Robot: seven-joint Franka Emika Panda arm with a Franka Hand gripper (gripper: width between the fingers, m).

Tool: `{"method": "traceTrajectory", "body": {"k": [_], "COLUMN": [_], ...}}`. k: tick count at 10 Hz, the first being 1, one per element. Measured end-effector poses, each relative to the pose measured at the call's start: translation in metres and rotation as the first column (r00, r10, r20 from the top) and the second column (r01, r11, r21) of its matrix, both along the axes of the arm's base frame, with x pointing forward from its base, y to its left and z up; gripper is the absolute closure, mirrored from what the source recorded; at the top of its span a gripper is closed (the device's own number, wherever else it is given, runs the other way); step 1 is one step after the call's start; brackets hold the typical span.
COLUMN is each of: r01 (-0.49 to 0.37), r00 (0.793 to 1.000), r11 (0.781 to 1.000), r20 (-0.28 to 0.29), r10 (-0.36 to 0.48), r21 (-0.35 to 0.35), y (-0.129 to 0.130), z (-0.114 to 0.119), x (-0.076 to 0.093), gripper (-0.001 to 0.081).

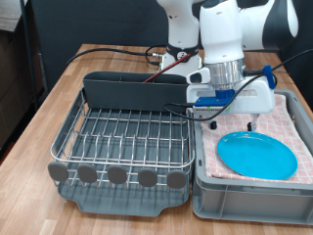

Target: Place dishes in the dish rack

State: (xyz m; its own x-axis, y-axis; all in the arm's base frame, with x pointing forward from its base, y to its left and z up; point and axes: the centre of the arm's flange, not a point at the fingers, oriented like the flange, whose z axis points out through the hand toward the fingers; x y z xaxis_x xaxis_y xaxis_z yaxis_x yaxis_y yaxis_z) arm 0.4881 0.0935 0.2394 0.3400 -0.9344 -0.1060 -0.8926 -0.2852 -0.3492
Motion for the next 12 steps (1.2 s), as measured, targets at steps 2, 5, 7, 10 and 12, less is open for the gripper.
{"method": "traceTrajectory", "body": {"k": [2, 5, 7, 10, 12], "r01": [-0.005, -0.010, -0.013, -0.017, -0.015], "r00": [1.000, 1.000, 1.000, 1.000, 1.000], "r11": [1.000, 1.000, 1.000, 1.000, 1.000], "r20": [0.005, 0.010, 0.014, 0.013, 0.013], "r10": [0.005, 0.010, 0.013, 0.017, 0.015], "r21": [-0.003, -0.008, -0.005, -0.005, -0.002], "y": [0.001, 0.001, 0.003, 0.003, 0.003], "z": [-0.004, -0.009, -0.010, -0.013, -0.013], "x": [0.004, 0.009, 0.012, 0.016, 0.017], "gripper": [0.0004, 0.0004, 0.0004, 0.0004, 0.0004]}}
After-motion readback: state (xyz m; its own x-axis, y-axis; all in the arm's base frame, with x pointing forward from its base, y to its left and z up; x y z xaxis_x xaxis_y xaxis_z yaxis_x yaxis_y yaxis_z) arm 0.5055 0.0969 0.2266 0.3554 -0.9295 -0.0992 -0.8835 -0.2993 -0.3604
